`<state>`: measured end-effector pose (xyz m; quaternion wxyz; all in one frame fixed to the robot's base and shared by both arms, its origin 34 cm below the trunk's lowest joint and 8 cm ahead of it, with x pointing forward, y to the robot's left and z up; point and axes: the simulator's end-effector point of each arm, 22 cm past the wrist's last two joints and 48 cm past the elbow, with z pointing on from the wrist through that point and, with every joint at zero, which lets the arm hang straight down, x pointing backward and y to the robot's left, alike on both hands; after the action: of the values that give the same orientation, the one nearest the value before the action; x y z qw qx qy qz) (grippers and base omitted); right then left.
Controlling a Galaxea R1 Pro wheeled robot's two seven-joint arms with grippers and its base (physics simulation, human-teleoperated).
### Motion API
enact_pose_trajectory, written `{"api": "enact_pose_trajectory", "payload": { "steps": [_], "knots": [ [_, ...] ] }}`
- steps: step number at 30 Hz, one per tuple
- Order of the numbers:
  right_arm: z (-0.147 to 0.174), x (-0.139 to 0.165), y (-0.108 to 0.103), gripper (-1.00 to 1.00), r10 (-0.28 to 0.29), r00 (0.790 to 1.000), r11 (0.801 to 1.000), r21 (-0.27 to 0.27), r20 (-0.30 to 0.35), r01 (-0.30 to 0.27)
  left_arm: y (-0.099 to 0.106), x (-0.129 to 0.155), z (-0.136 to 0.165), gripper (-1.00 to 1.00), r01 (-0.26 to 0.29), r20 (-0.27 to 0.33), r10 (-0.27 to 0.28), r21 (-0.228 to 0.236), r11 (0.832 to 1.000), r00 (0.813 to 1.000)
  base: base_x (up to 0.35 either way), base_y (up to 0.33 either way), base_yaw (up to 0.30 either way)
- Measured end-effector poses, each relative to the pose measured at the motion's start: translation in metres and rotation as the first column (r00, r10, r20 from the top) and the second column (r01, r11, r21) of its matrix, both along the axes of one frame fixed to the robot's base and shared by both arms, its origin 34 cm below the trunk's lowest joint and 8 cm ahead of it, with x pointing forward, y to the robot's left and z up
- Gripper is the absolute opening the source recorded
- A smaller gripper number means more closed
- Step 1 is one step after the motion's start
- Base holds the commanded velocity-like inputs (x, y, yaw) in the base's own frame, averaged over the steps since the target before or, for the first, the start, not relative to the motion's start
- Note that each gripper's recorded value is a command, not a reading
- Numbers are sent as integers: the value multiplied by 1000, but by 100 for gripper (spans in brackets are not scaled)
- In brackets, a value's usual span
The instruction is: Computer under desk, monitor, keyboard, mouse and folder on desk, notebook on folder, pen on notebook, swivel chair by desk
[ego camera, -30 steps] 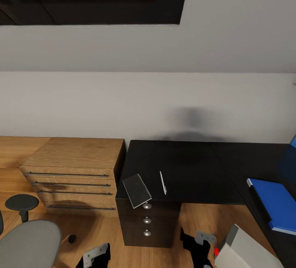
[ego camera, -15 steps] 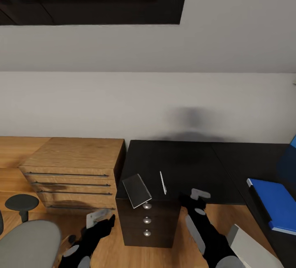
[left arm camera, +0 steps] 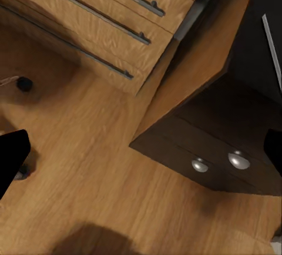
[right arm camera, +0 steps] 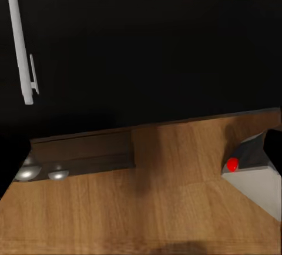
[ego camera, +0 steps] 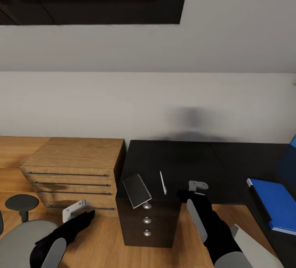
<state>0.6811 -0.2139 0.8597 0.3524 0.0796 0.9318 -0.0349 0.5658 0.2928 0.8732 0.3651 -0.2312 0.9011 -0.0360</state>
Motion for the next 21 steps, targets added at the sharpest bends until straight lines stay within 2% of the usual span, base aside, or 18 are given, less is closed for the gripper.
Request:
{"api": "enact_pose_trajectory", "payload": {
  "steps": [5,15,21],
  "knots": [
    [-7,-5,8,100,11,1000,1000,8,-21,-11,1,0,0,100,-2,-1,2,-1,1000,1000,0,0,63],
    [-24,-14,8,100,19,998,1000,-2,-63,-19,0,-1,-2,100,0,-6,0,1,1000,1000,0,0,251],
    [-32,-18,23,100,76,994,997,-28,-80,-78,-1,-2,-5,100,1,-12,-1,1,1000,1000,1,0,234]
  ]
}}
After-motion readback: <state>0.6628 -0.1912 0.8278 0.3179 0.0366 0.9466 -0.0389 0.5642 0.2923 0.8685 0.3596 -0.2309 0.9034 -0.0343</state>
